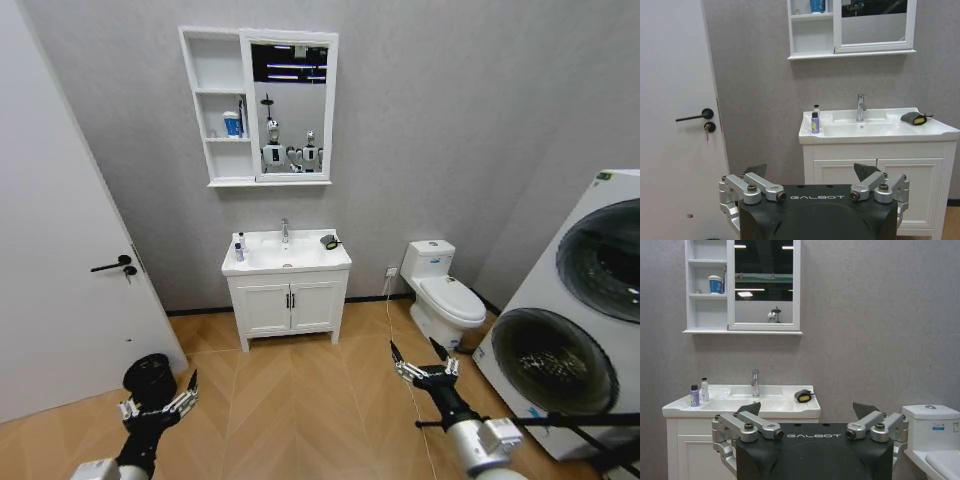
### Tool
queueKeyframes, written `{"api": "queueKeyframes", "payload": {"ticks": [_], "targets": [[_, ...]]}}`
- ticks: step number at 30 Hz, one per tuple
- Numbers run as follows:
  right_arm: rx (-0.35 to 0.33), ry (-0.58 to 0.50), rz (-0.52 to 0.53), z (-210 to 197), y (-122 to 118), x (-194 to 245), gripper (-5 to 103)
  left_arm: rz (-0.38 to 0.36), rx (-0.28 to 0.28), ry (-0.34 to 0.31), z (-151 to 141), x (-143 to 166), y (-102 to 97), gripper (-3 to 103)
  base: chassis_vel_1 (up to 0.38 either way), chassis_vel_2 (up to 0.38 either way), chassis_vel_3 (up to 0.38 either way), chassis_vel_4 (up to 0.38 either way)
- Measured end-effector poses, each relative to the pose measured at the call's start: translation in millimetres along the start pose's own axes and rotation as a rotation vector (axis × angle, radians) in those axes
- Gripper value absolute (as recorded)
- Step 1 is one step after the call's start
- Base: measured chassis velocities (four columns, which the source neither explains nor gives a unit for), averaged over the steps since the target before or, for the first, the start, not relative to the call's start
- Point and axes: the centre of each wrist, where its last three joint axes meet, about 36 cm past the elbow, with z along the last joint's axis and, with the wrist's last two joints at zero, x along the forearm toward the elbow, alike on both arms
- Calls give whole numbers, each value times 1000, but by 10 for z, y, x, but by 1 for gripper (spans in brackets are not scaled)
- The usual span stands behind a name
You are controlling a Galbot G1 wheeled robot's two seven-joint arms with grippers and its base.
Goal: Move facial cleanser and shampoo from washbasin to cabinet, then wipe washbasin with towel.
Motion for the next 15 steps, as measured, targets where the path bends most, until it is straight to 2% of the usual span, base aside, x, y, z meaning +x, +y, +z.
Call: {"api": "queueKeyframes", "payload": {"ticks": [15], "targets": [[-29,12,23,21,48,52,100,20,-16,0,9,-19,-14,99,0,0,0,0]]}}
